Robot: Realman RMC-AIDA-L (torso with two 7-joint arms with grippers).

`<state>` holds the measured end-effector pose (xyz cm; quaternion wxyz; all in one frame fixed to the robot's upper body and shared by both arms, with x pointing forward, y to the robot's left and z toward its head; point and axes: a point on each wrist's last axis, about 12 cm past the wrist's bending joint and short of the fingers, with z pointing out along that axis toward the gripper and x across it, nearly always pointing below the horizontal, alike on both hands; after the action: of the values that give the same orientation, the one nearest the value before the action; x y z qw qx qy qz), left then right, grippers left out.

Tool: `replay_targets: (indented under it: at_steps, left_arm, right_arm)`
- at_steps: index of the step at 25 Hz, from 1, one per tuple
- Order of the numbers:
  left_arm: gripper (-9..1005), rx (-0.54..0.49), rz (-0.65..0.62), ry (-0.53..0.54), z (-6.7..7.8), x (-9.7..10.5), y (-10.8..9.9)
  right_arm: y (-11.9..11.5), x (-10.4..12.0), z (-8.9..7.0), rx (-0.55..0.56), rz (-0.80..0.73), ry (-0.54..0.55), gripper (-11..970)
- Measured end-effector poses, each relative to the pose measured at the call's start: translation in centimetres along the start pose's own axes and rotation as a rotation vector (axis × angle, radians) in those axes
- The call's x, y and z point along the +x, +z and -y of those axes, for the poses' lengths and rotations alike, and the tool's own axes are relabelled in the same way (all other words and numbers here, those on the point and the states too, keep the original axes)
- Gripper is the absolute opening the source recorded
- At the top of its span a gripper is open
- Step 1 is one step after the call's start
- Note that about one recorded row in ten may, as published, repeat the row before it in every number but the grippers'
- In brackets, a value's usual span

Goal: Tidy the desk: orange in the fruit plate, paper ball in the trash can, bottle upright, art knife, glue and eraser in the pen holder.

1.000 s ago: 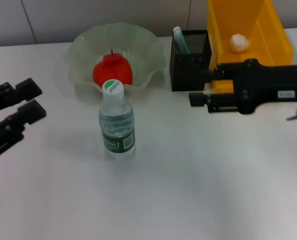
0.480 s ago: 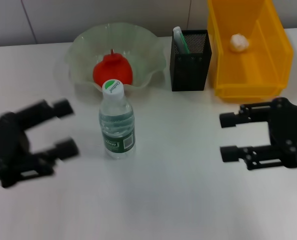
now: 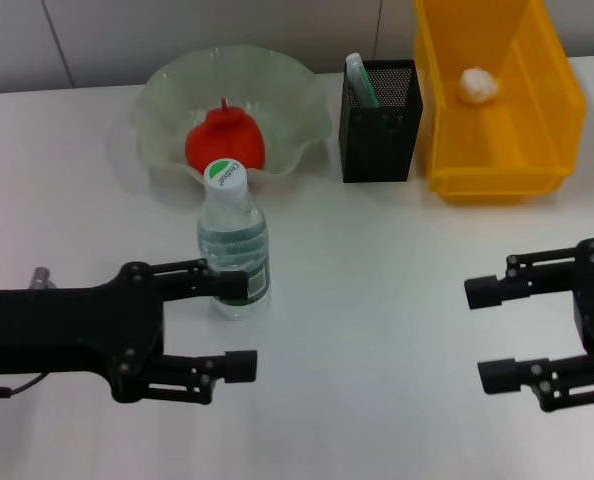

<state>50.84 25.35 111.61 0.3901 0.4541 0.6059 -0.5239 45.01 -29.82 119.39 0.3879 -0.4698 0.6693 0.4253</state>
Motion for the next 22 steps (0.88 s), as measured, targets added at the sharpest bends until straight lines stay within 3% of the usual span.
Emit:
replay_targets:
  at_steps: [8, 16, 22]
  left_arm:
    - [842, 0.010, -0.024, 0.012, -0.3, -0.1, 0.3]
    - [842, -0.019, -0.029, 0.035, -0.3, -0.2, -1.0]
    - [842, -0.031, -0.044, 0.037, -0.4, -0.3, -1.6]
  right_arm:
    - [0.3, 0.3, 0.3, 0.012, 0.013, -0.011, 695]
    - [0.9, 0.2, 0.8, 0.016, 0.008, -0.015, 696]
    - [2.7, -0.1, 1.3, -0.016, -0.019, -0.030, 696]
